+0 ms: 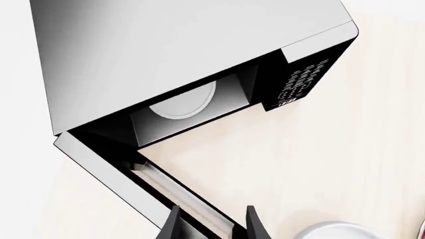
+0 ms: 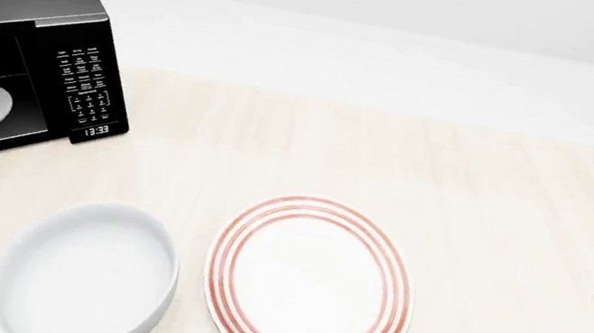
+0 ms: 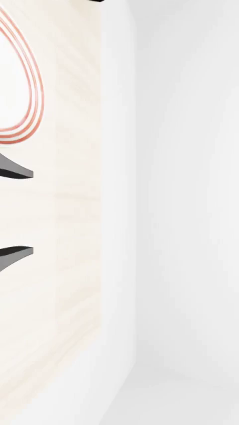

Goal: Open the microwave.

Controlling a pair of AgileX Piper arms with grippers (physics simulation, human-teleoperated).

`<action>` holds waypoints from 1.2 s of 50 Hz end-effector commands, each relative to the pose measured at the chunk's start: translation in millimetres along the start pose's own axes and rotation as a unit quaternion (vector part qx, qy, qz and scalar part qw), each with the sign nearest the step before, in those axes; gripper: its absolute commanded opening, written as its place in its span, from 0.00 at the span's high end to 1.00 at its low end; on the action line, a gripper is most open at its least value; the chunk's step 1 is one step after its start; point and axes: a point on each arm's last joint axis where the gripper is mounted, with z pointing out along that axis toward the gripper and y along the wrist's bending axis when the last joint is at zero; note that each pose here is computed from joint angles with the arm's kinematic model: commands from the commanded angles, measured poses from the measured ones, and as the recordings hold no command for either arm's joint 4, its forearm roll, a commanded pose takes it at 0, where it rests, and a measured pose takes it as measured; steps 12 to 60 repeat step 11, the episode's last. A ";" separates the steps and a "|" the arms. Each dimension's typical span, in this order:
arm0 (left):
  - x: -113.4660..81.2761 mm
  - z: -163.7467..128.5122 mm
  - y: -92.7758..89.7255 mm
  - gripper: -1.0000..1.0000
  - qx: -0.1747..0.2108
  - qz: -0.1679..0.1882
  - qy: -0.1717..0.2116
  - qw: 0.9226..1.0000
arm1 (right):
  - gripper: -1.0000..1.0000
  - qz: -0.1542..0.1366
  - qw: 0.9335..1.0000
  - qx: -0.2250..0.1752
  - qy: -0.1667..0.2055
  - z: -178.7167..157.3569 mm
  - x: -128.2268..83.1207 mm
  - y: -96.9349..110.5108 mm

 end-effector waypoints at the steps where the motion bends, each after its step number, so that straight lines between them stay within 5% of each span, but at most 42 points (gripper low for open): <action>1: 0.4 4.9 2.8 0.00 -0.004 -0.006 0.008 1.000 | 0.00 0.000 1.000 0.000 0.000 0.0 0.0 0.0; 8: -7.1 -13.3 12.4 0.00 -0.023 -0.003 -0.019 1.000 | 0.00 0.000 1.000 0.000 0.000 0.0 0.0 0.0; 60: -4.4 -12.8 12.3 0.00 -0.023 0.000 -0.015 1.000 | 0.00 0.000 1.000 0.000 0.000 0.0 0.0 0.0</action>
